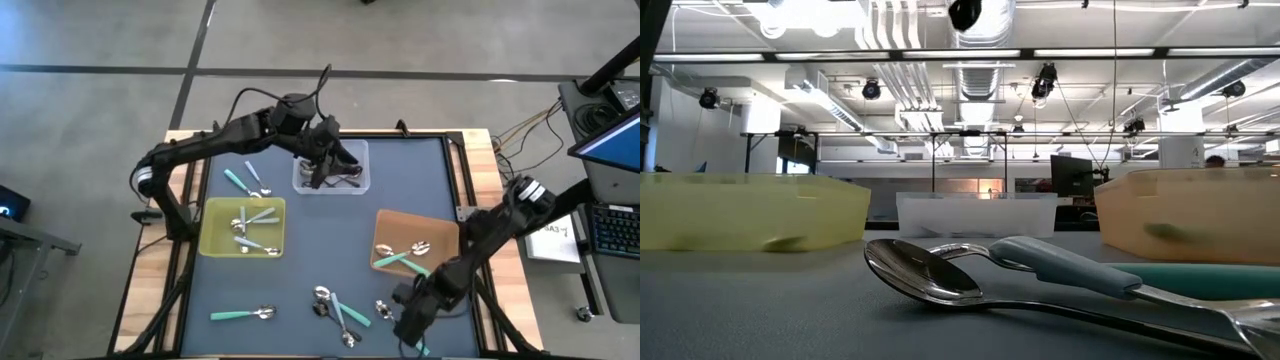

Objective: Sort silverware by color (type)
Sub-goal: Put the green spoon into the orange bin

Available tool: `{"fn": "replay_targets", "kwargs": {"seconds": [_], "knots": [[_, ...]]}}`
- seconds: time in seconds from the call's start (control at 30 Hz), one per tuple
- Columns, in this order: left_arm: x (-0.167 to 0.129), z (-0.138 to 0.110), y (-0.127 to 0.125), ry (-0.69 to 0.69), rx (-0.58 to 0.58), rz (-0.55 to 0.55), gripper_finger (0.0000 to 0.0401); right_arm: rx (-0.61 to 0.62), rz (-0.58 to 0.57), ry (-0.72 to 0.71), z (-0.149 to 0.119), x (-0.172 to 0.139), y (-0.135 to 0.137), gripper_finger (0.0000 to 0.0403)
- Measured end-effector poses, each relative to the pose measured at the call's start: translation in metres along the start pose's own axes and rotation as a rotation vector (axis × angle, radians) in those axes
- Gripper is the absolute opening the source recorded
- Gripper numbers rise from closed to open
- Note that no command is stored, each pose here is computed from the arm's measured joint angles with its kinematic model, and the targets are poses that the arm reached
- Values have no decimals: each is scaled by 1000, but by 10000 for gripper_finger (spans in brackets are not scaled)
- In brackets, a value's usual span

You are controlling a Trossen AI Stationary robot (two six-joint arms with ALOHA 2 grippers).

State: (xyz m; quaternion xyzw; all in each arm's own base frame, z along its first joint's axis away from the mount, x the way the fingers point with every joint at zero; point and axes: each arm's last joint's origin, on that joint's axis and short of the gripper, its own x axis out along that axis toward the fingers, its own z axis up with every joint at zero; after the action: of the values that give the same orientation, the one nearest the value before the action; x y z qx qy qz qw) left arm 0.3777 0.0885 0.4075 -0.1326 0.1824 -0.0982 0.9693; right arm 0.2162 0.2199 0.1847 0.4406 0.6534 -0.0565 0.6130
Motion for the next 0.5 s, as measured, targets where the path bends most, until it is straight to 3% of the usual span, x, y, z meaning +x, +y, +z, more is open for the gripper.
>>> {"fn": "replay_targets", "kwargs": {"seconds": [0.3, 0.5], "knots": [[-24, 42, -53, -75, 72, -81, 122, 29, -123, 8, 0, 36, -10, 96], [-45, 64, -74, -146, 111, -94, 122, 16, -94, -2, 1, 41, -7, 96]]}}
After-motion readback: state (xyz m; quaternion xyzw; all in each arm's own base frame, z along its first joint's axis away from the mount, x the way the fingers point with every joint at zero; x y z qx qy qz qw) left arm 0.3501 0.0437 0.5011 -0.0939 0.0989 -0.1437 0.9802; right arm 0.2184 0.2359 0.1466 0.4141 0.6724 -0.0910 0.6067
